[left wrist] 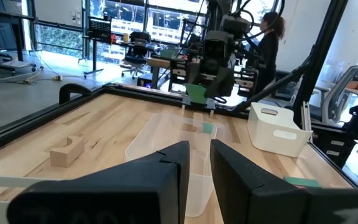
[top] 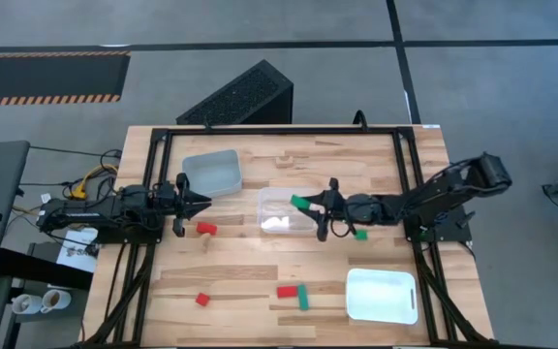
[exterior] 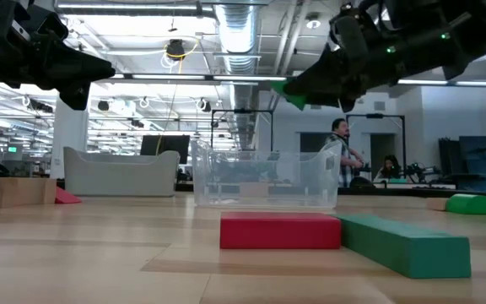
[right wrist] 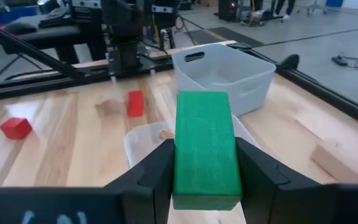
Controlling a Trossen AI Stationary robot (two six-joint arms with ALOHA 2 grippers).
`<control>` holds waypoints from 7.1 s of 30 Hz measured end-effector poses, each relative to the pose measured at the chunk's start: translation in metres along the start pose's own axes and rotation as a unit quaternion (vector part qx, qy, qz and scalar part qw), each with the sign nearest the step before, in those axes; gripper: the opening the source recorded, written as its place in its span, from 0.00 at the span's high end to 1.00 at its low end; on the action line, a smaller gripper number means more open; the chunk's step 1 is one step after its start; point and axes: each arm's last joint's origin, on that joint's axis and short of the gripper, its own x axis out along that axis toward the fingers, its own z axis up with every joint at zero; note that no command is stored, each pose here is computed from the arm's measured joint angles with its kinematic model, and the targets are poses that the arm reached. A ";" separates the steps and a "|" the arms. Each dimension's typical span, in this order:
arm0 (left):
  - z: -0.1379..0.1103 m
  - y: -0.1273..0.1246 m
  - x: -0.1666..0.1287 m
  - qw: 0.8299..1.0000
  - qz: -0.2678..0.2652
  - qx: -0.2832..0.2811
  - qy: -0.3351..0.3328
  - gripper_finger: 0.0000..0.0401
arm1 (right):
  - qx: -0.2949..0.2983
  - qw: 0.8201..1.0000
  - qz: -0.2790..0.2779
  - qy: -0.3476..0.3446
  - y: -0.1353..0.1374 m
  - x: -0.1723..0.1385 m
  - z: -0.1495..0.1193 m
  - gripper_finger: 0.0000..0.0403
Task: Sort & place blocks by color
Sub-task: Put the top right green block into the transparent bin, then put the left brown block into the gray bin
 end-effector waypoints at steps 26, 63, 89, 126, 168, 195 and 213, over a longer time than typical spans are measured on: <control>0.000 0.000 0.000 1.000 0.000 0.000 0.000 0.87 | 0.003 0.984 -0.053 0.170 0.009 0.083 0.005 0.57; 0.000 0.000 0.000 1.000 0.000 0.000 0.000 0.87 | -0.084 0.989 0.007 0.121 0.045 0.085 0.034 0.59; 0.016 -0.001 -0.001 0.995 0.018 -0.044 -0.089 0.87 | -0.083 0.989 0.006 0.122 0.044 0.085 0.034 0.61; 0.008 -0.007 0.002 0.988 -0.005 -0.144 -0.061 0.87 | -0.082 0.989 0.037 0.117 0.064 0.052 0.057 0.70; 0.022 -0.054 0.064 0.931 0.080 -0.050 0.352 0.87 | -0.085 0.987 0.038 0.128 0.063 0.052 0.055 0.70; 0.025 -0.062 0.066 0.930 0.088 -0.146 0.327 0.87 | -0.085 0.988 0.047 0.120 0.069 0.050 0.055 0.70; 0.038 -0.068 0.054 0.895 0.091 -0.096 0.426 0.87 | -0.080 0.989 0.051 0.116 0.071 0.049 0.056 0.70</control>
